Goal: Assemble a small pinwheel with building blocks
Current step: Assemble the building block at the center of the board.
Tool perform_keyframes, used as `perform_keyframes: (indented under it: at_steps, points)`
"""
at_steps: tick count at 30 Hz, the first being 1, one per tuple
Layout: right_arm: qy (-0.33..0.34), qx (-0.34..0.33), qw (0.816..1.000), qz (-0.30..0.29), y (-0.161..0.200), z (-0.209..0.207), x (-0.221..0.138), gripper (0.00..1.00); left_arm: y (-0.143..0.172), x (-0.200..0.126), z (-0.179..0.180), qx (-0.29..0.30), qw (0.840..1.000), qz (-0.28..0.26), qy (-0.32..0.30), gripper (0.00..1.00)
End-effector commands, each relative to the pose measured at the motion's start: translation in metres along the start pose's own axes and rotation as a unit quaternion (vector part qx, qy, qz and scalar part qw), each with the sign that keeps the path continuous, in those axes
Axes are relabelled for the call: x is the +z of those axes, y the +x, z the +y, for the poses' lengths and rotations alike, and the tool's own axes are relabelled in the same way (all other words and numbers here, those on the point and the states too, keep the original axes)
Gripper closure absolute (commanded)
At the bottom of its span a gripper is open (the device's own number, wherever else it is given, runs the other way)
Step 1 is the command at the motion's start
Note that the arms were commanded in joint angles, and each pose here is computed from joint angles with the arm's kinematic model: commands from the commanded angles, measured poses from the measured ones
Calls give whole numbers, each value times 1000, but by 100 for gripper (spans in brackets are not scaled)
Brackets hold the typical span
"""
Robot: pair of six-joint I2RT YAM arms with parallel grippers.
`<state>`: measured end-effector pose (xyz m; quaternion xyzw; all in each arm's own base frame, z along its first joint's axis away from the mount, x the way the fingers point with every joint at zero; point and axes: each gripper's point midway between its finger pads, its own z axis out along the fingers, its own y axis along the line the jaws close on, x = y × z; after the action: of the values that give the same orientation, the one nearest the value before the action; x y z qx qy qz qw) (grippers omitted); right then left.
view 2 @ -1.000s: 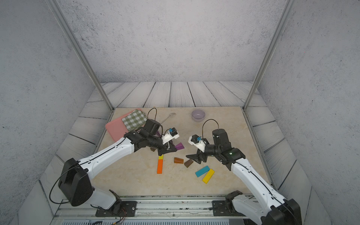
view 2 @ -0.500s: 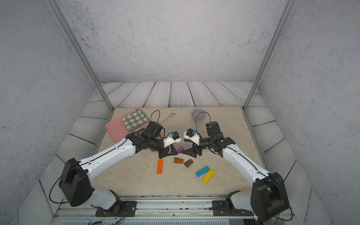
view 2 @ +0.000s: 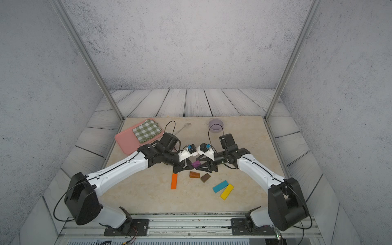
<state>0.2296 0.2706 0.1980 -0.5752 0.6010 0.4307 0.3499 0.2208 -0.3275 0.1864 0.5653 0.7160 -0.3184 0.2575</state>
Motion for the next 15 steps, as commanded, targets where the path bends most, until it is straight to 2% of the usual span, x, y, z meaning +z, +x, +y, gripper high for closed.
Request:
perform_keyframes:
  at_steps: [1,5,7,8,10,12,15]
  points:
    - [-15,3,1000,-2,-1,2,3,53,-3,-3,-3,10,1000,0,1,100]
    - [-6,5,1000,10,3,-2,4,70,-4,-4,-3,12,1000,-3,-2,100]
    - [3,6,1000,15,4,-6,3,74,-5,-5,-3,12,1000,-7,-3,98]
    - [6,6,1000,14,3,-7,3,80,-6,-5,-3,12,1000,-10,-5,92]
    - [11,5,1000,17,2,-10,2,83,-8,-7,-2,7,1000,-15,-14,71]
    - [23,1,1000,21,3,-16,2,84,-10,-12,0,5,999,-21,-26,60]
    - [49,5,999,23,7,-30,-7,87,-16,-25,4,0,997,-39,-61,27]
